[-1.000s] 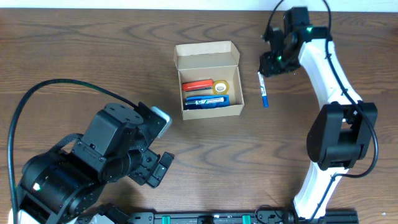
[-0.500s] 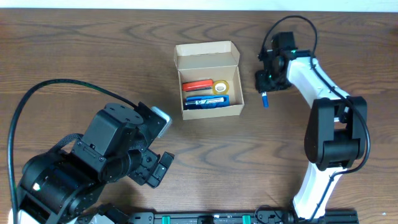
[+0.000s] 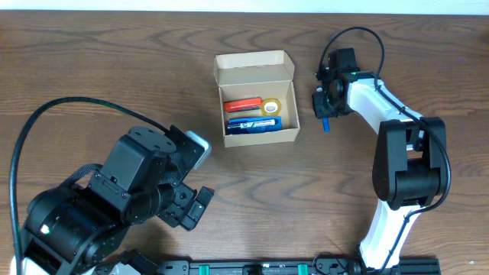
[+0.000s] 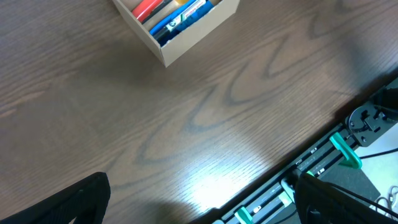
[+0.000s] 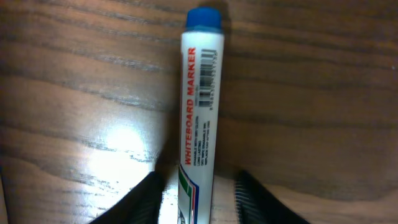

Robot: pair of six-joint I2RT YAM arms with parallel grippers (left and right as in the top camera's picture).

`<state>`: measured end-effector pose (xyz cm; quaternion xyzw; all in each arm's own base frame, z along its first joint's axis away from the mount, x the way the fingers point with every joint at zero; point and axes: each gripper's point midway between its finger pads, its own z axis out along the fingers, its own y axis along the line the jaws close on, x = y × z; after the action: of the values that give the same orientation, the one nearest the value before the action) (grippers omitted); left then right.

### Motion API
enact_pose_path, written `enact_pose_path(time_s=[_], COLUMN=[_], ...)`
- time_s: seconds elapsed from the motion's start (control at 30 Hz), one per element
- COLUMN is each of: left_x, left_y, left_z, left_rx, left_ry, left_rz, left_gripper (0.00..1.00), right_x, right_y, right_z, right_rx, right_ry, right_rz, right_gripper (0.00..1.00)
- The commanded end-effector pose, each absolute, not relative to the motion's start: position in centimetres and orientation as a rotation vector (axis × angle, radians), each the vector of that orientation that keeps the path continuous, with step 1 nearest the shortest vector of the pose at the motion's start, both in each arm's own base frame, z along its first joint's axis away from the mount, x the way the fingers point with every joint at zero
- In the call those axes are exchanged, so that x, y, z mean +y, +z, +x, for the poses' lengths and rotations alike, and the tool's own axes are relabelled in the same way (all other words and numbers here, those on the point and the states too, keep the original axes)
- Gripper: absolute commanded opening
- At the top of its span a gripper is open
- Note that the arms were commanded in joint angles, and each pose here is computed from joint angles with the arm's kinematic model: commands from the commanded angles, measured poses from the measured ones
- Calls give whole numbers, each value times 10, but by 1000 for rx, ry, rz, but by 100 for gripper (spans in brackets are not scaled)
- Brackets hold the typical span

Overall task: Pack container
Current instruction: 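Close the right gripper on the blue-capped whiteboard marker, then lift the blue-capped marker and carry it over the box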

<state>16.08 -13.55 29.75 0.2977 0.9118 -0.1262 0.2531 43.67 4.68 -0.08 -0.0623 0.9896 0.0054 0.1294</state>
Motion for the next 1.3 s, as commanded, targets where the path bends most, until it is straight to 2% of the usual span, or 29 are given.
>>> enact_pose_path(time_s=[0.0,0.17,0.27,0.47,0.63,0.87,1.03,1.17,1.27], left_x=[-134,-134,-134,-134,-134,-134,-134,-134,-134], left_y=[297,297,297,297,297,297,297,297,297], left_z=[160,160,160,160,160,160,160,160,160], left_rx=[2480,2480,2480,2480,2480,2480,2480,2480,2480], left_ry=[-338,-338,-338,-338,-338,-338,-338,-338,-338], left_rz=[804,804,804,804,804,804,804,804,804], left_gripper=[95,95,95,95,95,95,95,95,95], right_x=[49,49,49,51,54,73,129,184,208], right_y=[-6,-6,-5,12,65,174,232,245,237], right_z=[433,433,432,443,469,502,498,474,457], right_rx=[2887,2887,2888,2859,2761,2505,2295,2117,2028], right_ry=[-1,-2,-2,1,8,63,231,356,356], right_rz=[-186,-185,-186,-184,-178,-207,-552,-933,-1164], right_gripper=[26,13,2,1,1,1,1,1,1])
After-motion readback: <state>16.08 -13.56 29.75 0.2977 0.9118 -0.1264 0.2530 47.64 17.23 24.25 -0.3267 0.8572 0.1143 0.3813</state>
